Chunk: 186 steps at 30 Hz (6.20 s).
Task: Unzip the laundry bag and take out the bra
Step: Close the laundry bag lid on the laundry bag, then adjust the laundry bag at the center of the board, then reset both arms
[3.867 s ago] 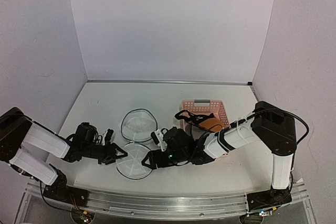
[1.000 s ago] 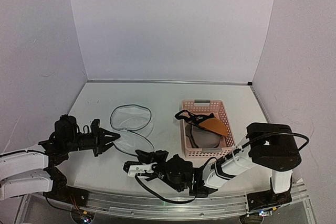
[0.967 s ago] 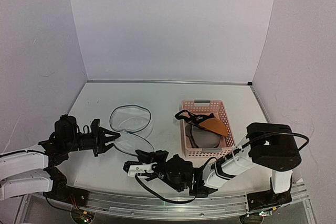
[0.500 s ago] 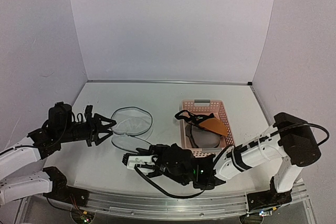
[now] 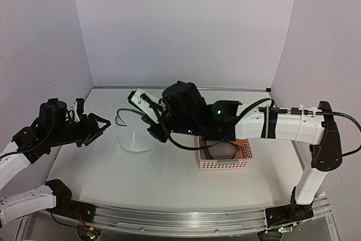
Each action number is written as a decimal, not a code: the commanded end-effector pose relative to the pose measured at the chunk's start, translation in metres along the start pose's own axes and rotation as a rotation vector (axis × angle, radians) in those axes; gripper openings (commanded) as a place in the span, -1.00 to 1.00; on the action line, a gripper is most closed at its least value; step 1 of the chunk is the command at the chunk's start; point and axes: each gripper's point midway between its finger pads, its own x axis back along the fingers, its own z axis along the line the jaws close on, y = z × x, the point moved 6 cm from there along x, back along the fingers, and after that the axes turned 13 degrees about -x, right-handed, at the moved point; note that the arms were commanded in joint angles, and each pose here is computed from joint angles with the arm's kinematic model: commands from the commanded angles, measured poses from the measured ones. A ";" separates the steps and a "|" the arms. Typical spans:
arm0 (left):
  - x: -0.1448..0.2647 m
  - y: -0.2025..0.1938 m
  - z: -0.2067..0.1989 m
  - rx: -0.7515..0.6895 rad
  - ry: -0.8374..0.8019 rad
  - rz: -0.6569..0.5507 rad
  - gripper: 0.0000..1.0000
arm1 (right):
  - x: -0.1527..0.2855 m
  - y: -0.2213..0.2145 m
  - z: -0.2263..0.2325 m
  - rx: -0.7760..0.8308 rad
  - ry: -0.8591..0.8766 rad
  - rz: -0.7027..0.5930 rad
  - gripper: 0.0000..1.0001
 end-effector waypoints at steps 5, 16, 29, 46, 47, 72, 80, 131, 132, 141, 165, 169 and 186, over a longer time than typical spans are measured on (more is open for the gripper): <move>0.015 0.015 -0.003 -0.120 0.071 -0.053 0.13 | -0.022 0.019 -0.024 -0.316 0.183 0.182 -1.00; 0.009 0.010 0.001 -0.162 0.084 -0.016 0.13 | -0.051 -0.001 -0.028 -0.568 0.399 0.326 -1.00; -0.004 0.005 -0.001 -0.208 0.059 0.056 0.13 | -0.048 -0.011 -0.011 -0.714 0.648 0.430 -1.00; -0.013 0.006 -0.017 -0.272 -0.069 0.079 0.13 | -0.077 -0.046 -0.030 -0.914 0.589 0.483 -1.00; -0.015 0.004 -0.016 -0.275 -0.077 0.086 0.13 | -0.082 -0.047 -0.031 -0.927 0.598 0.482 -1.00; -0.085 -0.046 0.005 -0.267 -0.110 0.286 0.05 | -0.148 -0.150 -0.056 -1.355 0.586 0.531 -1.00; -0.121 -0.052 -0.001 -0.297 -0.102 0.343 0.02 | -0.158 -0.183 -0.051 -1.418 0.555 0.576 -1.00; -0.179 -0.151 0.086 -0.271 0.266 0.662 -0.82 | -0.050 -0.080 -0.094 -1.069 0.218 0.289 -0.07; -0.179 -0.149 0.083 -0.273 0.255 0.652 -0.80 | -0.045 -0.078 -0.097 -1.049 0.198 0.272 0.00; -0.177 -0.107 0.041 -0.318 0.137 0.500 -0.49 | -0.007 -0.086 -0.120 -0.915 -0.021 0.190 0.57; -0.126 0.075 -0.039 -0.467 0.088 0.093 0.99 | 0.123 -0.130 -0.235 -0.726 -0.909 0.077 0.97; -0.109 0.109 -0.019 -0.441 0.164 0.024 0.99 | 0.163 -0.153 -0.268 -0.802 -1.038 0.076 0.97; -0.025 0.117 0.071 -0.282 0.372 -0.147 0.99 | 0.241 -0.224 -0.253 -1.072 -1.012 -0.040 0.97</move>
